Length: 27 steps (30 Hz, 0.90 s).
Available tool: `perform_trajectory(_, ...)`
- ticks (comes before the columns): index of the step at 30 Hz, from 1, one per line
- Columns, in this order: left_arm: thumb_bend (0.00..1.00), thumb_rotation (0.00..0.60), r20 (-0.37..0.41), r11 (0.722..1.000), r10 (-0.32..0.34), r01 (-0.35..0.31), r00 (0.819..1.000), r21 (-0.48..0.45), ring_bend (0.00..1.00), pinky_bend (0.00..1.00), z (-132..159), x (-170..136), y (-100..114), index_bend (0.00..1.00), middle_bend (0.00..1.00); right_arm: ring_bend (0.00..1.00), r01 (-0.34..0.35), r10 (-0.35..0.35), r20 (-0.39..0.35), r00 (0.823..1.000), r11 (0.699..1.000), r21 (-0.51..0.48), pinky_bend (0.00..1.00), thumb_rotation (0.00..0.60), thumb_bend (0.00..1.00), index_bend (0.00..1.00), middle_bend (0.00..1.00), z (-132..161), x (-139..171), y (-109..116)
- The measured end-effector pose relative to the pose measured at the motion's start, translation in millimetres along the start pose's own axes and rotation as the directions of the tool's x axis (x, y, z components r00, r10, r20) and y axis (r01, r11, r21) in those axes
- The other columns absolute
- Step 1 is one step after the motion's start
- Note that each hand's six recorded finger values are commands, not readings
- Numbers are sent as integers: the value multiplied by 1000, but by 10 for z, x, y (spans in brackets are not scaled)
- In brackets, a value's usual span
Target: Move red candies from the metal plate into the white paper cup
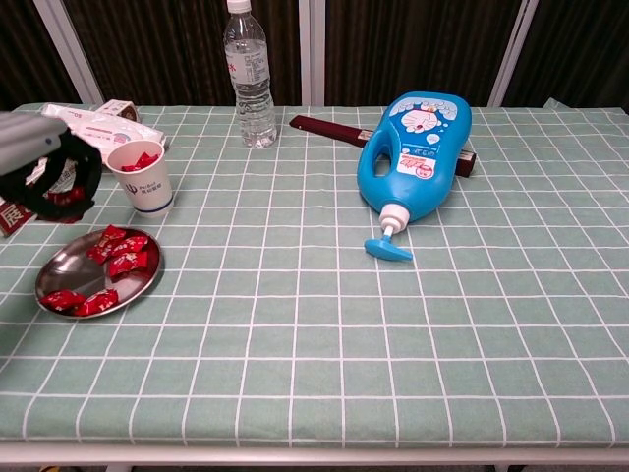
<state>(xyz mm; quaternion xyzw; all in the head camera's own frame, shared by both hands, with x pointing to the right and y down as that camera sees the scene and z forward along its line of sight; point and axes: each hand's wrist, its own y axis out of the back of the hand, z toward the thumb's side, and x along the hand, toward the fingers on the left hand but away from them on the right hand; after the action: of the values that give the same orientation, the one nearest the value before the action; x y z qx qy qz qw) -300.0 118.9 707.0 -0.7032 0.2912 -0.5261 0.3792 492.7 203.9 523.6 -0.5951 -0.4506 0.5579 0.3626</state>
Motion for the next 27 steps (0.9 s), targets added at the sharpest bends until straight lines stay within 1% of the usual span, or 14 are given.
perform_trajectory(3,460,600,38,1000,30,-30,999,1,751,1000,126,172,203,676,727,85,0,0,2,1000,1000,-1,453,600,34,67,163,-5,0,-1)
perform_trajectory(6,461,600,64,999,32,-32,997,1,751,1000,241,354,311,675,728,85,0,0,7,1000,1000,-1,453,600,33,67,163,-20,2,-2)
perform_trajectory(9,461,600,69,1000,19,-19,997,0,751,1000,304,549,361,675,728,85,0,0,15,1000,1000,0,453,600,34,67,164,-43,8,-2)
perform_trajectory(12,461,600,54,1000,8,-8,999,-3,751,1000,312,714,371,675,727,85,0,0,25,1000,1000,0,453,600,34,68,163,-67,16,2)
perform_trajectory(16,459,600,30,1000,-4,5,1000,-7,751,1000,293,855,337,675,728,85,-2,2,36,999,1000,2,454,600,34,67,163,-95,20,-1)
perform_trajectory(20,458,600,14,1000,-14,15,1000,-14,751,1000,258,912,284,673,723,85,-7,7,40,999,1000,3,453,600,34,68,163,-102,11,-13)
perform_trajectory(27,451,600,4,999,-18,19,1000,-40,748,1000,206,923,236,661,706,85,-9,9,36,999,1000,4,454,600,34,67,163,-87,-3,-20)
